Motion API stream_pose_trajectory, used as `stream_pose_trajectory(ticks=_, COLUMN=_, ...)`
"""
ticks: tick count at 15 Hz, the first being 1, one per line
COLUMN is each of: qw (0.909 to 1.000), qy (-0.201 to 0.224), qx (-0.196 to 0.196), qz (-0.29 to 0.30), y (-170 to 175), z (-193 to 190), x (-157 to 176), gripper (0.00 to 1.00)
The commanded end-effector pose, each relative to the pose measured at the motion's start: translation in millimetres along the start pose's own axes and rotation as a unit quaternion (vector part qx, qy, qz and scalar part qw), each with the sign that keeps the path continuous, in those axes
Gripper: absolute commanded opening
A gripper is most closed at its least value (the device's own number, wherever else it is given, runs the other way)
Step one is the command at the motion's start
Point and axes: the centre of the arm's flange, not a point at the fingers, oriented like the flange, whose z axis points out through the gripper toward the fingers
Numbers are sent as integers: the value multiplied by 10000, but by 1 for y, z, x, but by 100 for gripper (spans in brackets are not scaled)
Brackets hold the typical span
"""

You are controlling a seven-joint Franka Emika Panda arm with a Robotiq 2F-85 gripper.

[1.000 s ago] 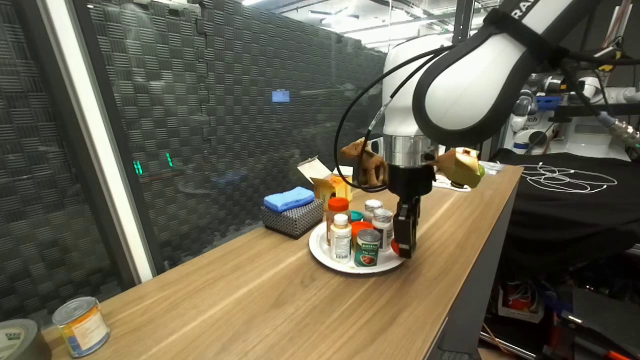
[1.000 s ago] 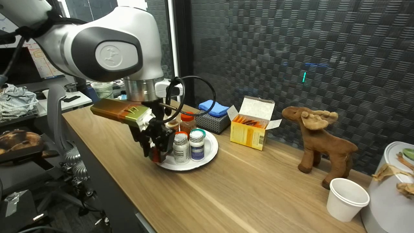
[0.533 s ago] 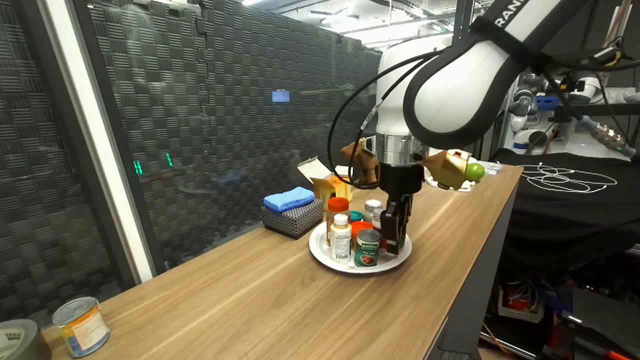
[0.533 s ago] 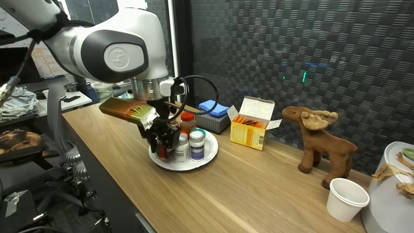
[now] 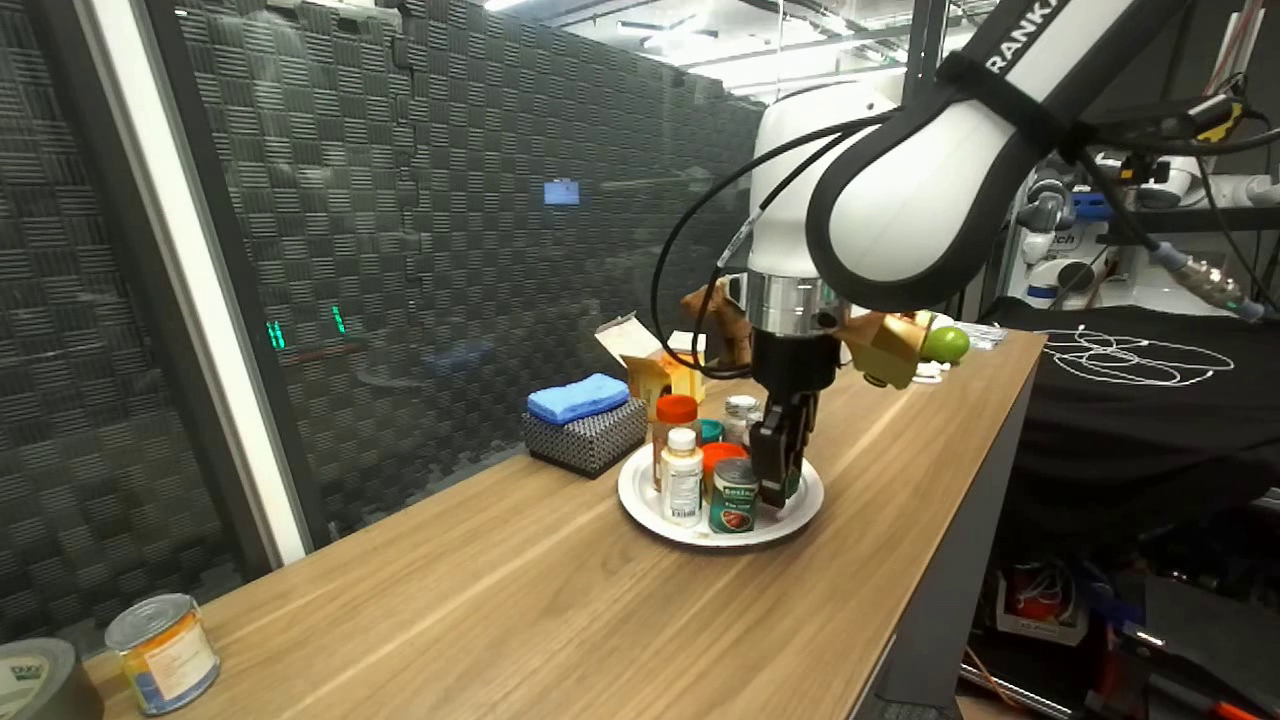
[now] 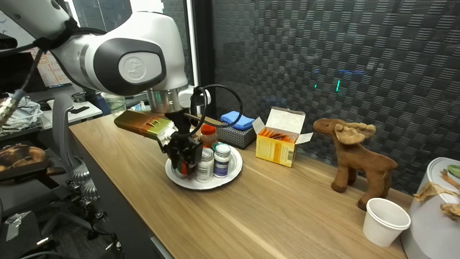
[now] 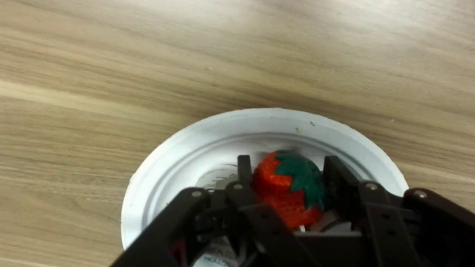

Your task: Pick up the bottles and small containers from the table and put them on the white plate.

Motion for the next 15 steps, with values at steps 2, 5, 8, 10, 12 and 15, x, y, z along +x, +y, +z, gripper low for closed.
stream_pose_trajectory(ticks=2, qw=9998, qy=196, qx=-85, qz=-6, y=4, z=-3, x=0, gripper=91)
stream_pose_trajectory(ticks=5, qw=9997, qy=245, qx=-95, qz=5, y=10, z=-6, x=-6, gripper=100)
stream_pose_trajectory(ticks=8, qw=9994, qy=304, qx=-128, qz=57, y=17, z=-15, x=-19, gripper=100)
stream_pose_trajectory(ticks=10, qw=9992, qy=321, qx=-207, qz=118, y=23, z=-28, x=-30, gripper=100)
stream_pose_trajectory(ticks=12, qw=9992, qy=227, qx=-297, qz=138, y=28, z=-52, x=-42, gripper=100)
stream_pose_trajectory(ticks=15, qw=9988, qy=171, qx=-335, qz=308, y=28, z=-95, x=-58, gripper=100)
